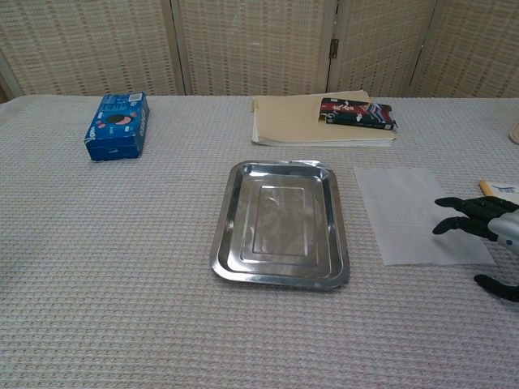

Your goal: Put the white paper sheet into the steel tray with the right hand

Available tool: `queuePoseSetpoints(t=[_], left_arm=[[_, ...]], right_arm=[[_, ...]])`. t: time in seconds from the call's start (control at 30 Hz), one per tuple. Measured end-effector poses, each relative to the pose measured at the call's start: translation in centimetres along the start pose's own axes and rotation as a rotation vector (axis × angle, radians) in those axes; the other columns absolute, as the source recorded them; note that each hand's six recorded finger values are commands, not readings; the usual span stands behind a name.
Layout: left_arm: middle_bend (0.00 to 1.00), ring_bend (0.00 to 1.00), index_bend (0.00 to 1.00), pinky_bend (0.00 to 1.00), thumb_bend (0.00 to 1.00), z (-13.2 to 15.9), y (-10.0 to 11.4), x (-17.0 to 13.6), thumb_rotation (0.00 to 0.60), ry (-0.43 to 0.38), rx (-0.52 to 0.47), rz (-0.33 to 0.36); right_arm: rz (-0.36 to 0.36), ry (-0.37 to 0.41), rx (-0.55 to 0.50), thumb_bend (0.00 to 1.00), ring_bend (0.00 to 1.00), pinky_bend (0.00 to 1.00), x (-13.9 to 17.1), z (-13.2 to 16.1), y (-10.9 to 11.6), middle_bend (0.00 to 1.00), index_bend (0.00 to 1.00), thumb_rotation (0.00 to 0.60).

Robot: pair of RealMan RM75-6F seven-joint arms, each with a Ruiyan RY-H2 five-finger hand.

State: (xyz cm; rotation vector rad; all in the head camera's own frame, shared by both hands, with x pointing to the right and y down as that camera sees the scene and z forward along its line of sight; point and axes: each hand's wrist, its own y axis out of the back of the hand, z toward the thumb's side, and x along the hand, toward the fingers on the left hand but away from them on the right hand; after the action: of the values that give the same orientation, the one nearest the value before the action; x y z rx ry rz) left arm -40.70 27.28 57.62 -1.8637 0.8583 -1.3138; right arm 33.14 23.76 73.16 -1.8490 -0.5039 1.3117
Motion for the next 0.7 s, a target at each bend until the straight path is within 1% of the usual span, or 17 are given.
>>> queuePoseSetpoints(t=[0.23, 0.33, 0.43, 0.6, 0.7], left_arm=[[0.0, 0.0, 0.0, 0.0, 0.74, -0.3, 0.3, 0.0, 0.6, 0.008, -0.003, 0.007], [0.0, 0.0, 0.0, 0.0, 0.74, -0.4, 0.3, 0.0, 0.6, 0.01, -0.004, 0.007], [0.0, 0.0, 0.0, 0.0, 0.74, -0.5, 0.4, 0.0, 0.6, 0.012, -0.004, 0.009], [0.0, 0.0, 0.0, 0.0, 0.74, -0.6, 0.4, 0.0, 0.6, 0.016, -0.003, 0.01], [0.0, 0.0, 0.0, 0.0, 0.74, -0.6, 0.4, 0.0, 0.6, 0.015, -0.003, 0.011]], right_arm=[[0.003, -0.014, 0.009, 0.47, 0.0, 0.0, -1.5, 0.3, -0.3, 0.0, 0.24, 0.6], [0.005, -0.019, 0.011, 0.47, 0.0, 0.0, -2.0, 0.4, -0.3, 0.0, 0.27, 0.6], [0.003, -0.024, 0.006, 0.47, 0.0, 0.0, -2.3, 0.4, -0.2, 0.0, 0.34, 0.6], [-0.001, -0.031, 0.001, 0.47, 0.0, 0.0, -2.7, 0.5, -0.3, 0.0, 0.5, 0.6], [-0.018, -0.031, -0.008, 0.47, 0.0, 0.0, -2.7, 0.6, 0.0, 0.03, 0.6, 0.6]])
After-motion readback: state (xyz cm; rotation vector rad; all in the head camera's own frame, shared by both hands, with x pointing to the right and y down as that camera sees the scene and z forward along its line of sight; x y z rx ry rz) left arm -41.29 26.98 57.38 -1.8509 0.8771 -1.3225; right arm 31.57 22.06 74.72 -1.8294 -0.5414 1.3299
